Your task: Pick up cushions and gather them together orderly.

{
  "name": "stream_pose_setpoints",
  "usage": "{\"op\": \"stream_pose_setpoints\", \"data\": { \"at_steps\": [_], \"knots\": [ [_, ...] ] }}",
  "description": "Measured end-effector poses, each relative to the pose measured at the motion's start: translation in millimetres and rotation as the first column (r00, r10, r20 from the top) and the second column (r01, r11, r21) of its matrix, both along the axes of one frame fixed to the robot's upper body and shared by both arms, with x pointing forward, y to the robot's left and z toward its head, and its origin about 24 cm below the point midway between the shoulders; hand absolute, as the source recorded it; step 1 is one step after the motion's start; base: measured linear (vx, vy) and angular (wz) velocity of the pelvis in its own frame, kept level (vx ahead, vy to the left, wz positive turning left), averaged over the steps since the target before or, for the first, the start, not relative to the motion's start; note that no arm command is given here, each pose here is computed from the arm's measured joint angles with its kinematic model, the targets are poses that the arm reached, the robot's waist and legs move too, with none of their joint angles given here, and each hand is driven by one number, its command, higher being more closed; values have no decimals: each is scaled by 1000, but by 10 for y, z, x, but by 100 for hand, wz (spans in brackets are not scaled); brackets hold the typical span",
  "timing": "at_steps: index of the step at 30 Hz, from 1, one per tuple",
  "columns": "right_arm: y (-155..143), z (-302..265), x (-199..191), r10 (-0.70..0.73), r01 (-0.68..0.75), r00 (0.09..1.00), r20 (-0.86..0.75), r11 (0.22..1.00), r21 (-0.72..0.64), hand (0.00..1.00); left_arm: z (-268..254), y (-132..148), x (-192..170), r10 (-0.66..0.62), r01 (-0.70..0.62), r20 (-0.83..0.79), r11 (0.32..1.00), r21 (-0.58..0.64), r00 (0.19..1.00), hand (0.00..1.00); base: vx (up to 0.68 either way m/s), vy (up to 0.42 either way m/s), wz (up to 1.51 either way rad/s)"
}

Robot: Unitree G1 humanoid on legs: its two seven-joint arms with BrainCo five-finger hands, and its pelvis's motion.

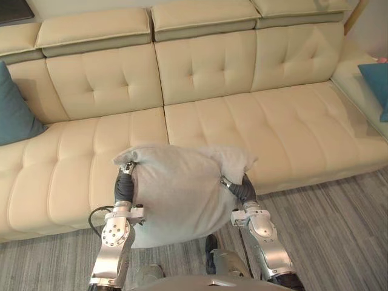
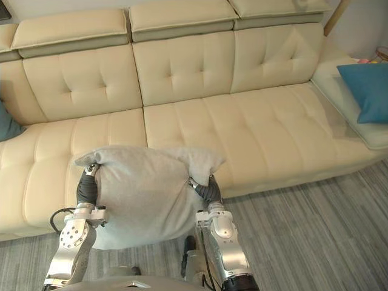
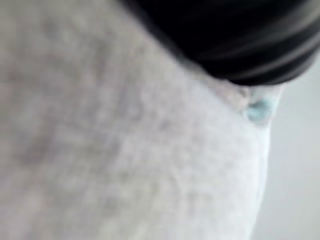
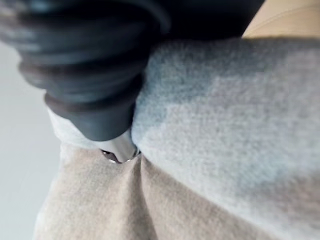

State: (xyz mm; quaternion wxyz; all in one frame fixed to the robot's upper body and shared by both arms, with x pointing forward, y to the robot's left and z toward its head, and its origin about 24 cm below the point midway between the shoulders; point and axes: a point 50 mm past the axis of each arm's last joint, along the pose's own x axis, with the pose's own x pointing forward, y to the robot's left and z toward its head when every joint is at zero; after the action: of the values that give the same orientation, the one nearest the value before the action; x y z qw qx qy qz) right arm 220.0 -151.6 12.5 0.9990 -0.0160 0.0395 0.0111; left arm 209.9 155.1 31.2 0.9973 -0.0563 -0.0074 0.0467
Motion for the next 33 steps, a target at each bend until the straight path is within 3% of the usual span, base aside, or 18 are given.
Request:
{"op": "stream_pose_setpoints", "data": {
  "at_steps": [11, 17, 24, 33],
  "knots": [
    [-219, 233, -215, -88, 87, 992, 89, 996, 8, 100, -28, -183, -30, -72, 71, -6, 996, -47, 997, 100, 155, 99, 18],
    [-72, 82, -225, -100, 98, 995, 24, 993, 72, 100, -81, -53, -70, -64, 64, -32, 998, 7, 997, 100, 56, 223, 4],
    [-31, 142, 31, -83, 80, 995, 63, 995, 57, 100, 7, -38, 20, -53, 52, 8, 997, 54, 999, 100, 2, 28, -17],
    [237, 995, 1060, -94, 81, 940, 329, 995, 54, 100, 814, 91, 815, 16, -78, 311, 979, 187, 950, 100, -124, 25, -4]
  ]
}}
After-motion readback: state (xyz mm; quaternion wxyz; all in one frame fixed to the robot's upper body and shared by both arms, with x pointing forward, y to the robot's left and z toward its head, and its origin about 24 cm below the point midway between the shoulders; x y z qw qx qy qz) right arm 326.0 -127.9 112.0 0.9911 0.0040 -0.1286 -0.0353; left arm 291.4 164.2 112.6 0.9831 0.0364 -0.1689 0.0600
